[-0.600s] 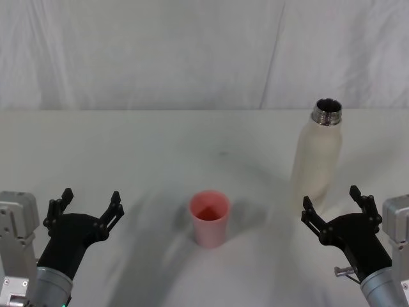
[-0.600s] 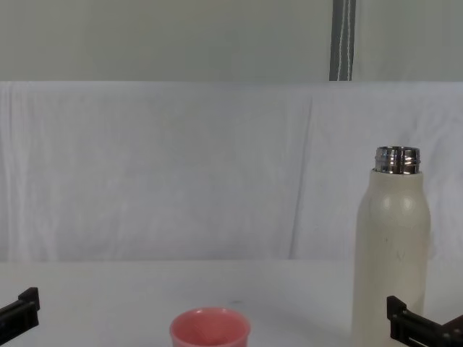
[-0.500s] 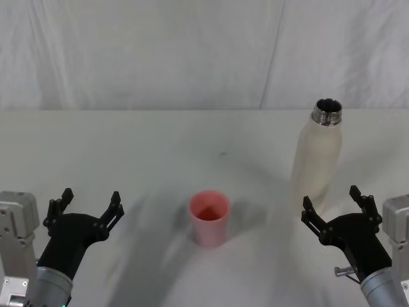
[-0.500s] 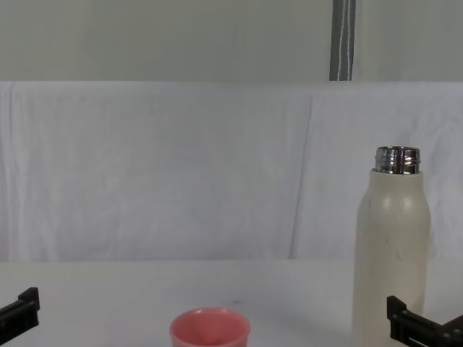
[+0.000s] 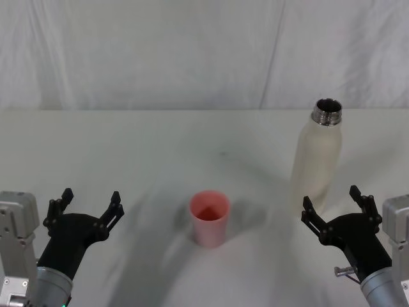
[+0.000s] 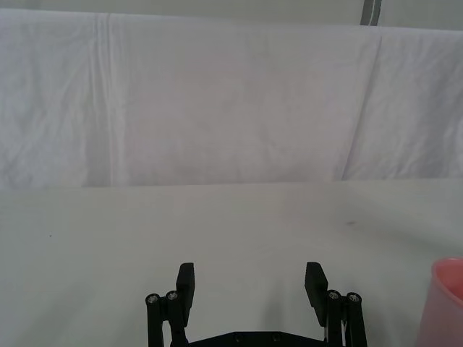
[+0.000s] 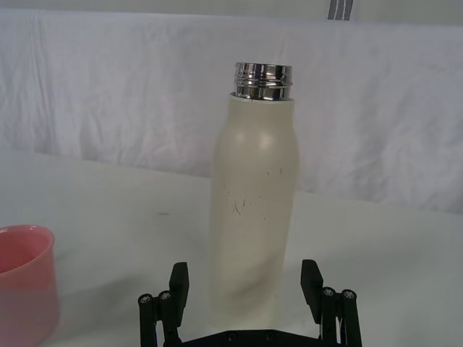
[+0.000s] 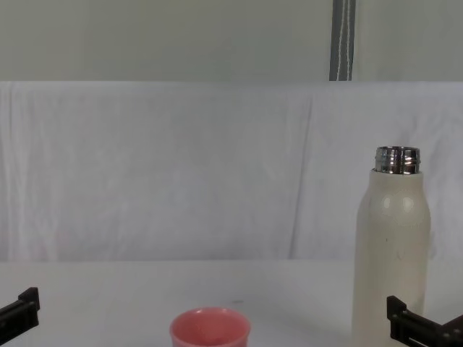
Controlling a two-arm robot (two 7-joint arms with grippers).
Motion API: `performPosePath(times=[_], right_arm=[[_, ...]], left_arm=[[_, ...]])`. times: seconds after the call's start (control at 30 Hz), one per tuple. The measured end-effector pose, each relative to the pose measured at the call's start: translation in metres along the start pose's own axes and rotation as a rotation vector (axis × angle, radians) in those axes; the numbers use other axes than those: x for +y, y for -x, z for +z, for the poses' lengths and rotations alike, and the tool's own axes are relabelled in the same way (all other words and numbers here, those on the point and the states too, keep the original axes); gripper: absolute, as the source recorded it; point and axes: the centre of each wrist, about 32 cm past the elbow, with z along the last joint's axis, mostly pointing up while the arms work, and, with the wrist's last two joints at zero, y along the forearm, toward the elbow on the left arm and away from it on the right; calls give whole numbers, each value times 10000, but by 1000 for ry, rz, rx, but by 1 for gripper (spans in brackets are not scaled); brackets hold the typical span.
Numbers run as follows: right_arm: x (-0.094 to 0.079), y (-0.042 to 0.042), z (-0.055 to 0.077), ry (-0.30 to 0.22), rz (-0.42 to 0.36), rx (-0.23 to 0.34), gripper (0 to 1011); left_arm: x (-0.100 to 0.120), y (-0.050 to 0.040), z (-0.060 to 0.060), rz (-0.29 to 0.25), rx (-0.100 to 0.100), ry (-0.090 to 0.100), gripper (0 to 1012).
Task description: Grasp the thermos with one hand and pour water into the cup lid.
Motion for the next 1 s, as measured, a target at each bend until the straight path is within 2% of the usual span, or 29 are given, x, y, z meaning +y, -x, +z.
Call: performPosePath(times=[1.0], right_arm=[[0,0,0,0,0,0,1001]], left_arm=[[0,0,0,0,0,0,1001]])
